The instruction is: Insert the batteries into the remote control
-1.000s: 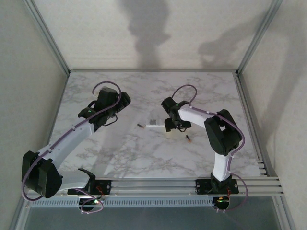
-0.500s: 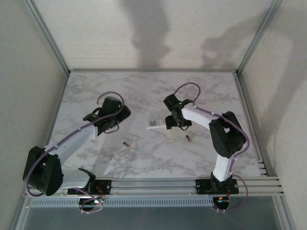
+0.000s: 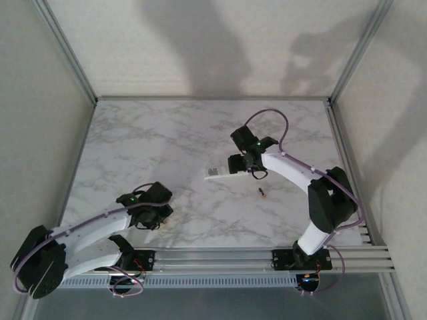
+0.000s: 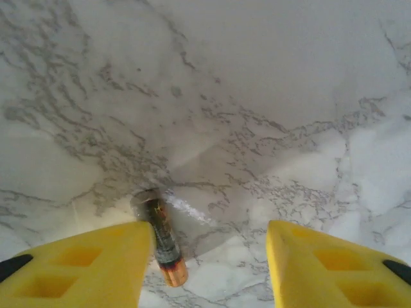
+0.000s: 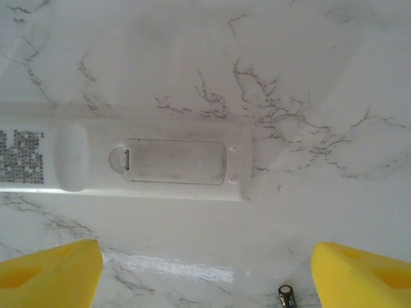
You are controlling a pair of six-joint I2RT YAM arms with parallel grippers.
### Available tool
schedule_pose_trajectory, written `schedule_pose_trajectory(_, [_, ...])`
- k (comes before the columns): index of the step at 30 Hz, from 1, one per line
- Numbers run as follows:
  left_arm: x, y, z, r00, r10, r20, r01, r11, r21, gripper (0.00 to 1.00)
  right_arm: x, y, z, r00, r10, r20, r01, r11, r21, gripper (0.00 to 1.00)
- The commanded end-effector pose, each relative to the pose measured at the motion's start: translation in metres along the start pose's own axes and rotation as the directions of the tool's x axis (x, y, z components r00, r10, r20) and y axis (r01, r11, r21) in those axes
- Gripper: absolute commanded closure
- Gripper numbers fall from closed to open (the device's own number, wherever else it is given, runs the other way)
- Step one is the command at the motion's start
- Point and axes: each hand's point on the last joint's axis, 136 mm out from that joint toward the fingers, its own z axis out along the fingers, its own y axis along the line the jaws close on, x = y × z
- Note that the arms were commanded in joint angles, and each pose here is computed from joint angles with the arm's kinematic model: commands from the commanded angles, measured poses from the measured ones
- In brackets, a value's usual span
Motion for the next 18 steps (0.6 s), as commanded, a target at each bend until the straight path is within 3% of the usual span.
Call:
schedule_pose_trajectory(1, [0.012, 0.04, 0.025, 0.996, -0.09, -0.025, 0.087, 0.991, -0.102, 0.51, 0.006, -0.004, -0.009, 1.0, -0.028, 0.005, 0.028, 1.0, 0.009, 0.14])
schedule_pose_trajectory(4, [0.014, 0.033, 0.029, 0.994, -0.105, -0.032, 0.103, 0.993, -0.056, 0.57, 0.005, -0.008, -0.014, 0.999, -0.034, 0.015, 0.033, 0.999, 0.02, 0.14])
schedule_pose_trajectory(7, [0.009, 0.029, 0.026, 0.995, -0.101, -0.008, 0.1, 0.994, -0.053, 0.49, 0.008, -0.01, -0.014, 0.999, -0.038, 0.008, 0.038, 0.999, 0.025, 0.14])
schedule_pose_trajectory(18, [0.007, 0.021, 0.023, 0.998, -0.068, -0.002, 0.068, 0.997, -0.032, 0.47, 0.012, -0.009, -0.013, 1.0, -0.014, -0.001, 0.014, 1.0, 0.015, 0.14])
